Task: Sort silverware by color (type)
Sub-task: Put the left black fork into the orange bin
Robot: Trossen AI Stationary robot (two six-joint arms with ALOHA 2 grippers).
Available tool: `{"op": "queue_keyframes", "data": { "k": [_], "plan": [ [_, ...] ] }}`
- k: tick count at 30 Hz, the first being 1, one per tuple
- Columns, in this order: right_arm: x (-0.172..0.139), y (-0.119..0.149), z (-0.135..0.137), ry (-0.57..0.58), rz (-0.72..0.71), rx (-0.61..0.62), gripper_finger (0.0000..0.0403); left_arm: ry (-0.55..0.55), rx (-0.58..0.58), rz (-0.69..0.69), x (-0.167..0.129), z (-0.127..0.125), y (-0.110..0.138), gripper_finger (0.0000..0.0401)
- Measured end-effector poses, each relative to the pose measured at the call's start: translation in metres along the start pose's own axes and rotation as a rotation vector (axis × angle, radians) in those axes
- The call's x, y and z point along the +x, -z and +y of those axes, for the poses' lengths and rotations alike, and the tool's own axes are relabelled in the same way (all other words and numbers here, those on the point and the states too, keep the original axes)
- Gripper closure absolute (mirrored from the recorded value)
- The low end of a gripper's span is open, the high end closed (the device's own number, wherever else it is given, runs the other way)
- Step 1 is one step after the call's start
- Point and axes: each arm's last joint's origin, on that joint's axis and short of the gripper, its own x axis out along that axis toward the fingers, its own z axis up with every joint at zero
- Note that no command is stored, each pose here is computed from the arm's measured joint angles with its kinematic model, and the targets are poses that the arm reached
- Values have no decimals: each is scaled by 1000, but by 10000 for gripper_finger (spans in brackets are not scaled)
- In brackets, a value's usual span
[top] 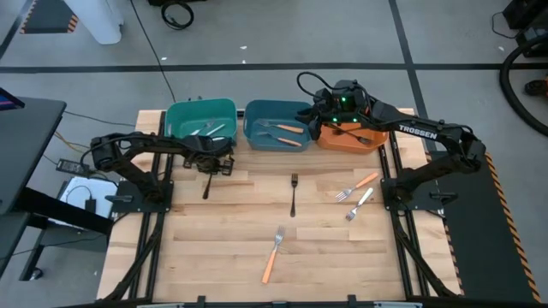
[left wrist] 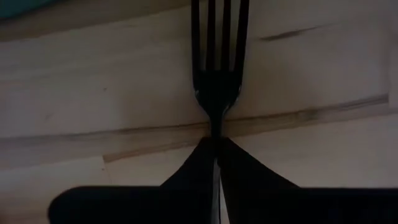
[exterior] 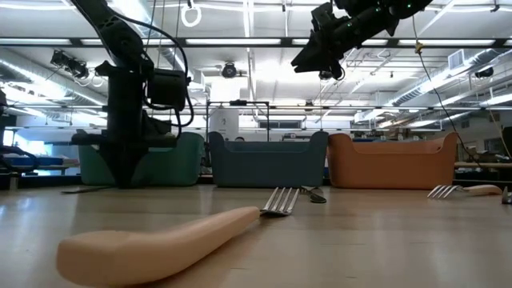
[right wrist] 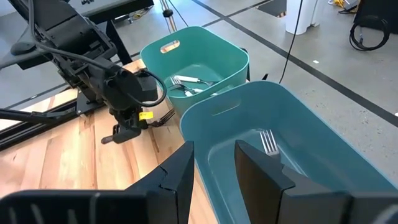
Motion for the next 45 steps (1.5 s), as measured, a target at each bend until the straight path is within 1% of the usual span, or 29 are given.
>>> {"op": "queue_keyframes", "data": {
  "k": [4, 8, 10, 11, 13, 16, 20, 21, 24, 29, 31, 35, 41, 45],
  "plan": [
    [0, 0, 0, 0, 0, 0, 280, 7, 61, 8, -6, -3, 4, 383],
    [0, 0, 0, 0, -2, 0, 280, 86, 118, 39, -24, -8, 6, 383],
    [0, 0, 0, 0, -3, 0, 280, 152, 130, 7, -36, -13, 4, 383],
    [0, 0, 0, -1, -3, 0, 280, 168, 132, -9, -40, -13, 4, 383],
    [0, 0, 1, -2, -4, 0, 280, 174, 135, -17, -46, -11, 6, 383],
    [0, 0, 1, -3, -4, 2, 280, 227, 146, -46, -59, -13, 7, 383],
    [0, 0, 1, -3, -3, 60, 280, 260, 162, -68, -75, -13, 9, 383],
    [0, 0, 1, -3, -3, 72, 280, 283, 165, -85, -80, -15, 9, 383],
    [0, 0, 1, -10, -2, 79, 280, 319, 184, -107, -94, -15, 11, 383],
    [1, 0, 6, -66, 3, 141, 280, 404, 221, -177, -119, -21, 7, 383],
    [1, 0, 9, -81, 4, 155, 280, 414, 247, -203, -127, -23, 4, 383],
    [3, 0, 18, -103, -1, 148, 280, 487, 289, -306, -146, -31, -6, 383],
    [5, -2, 31, -134, -38, 125, 276, 582, 305, -450, -170, -36, -24, 383],
    [11, -3, 40, -160, -68, 150, 264, 671, 310, -557, -180, -43, -32, 383]
  ]
}}
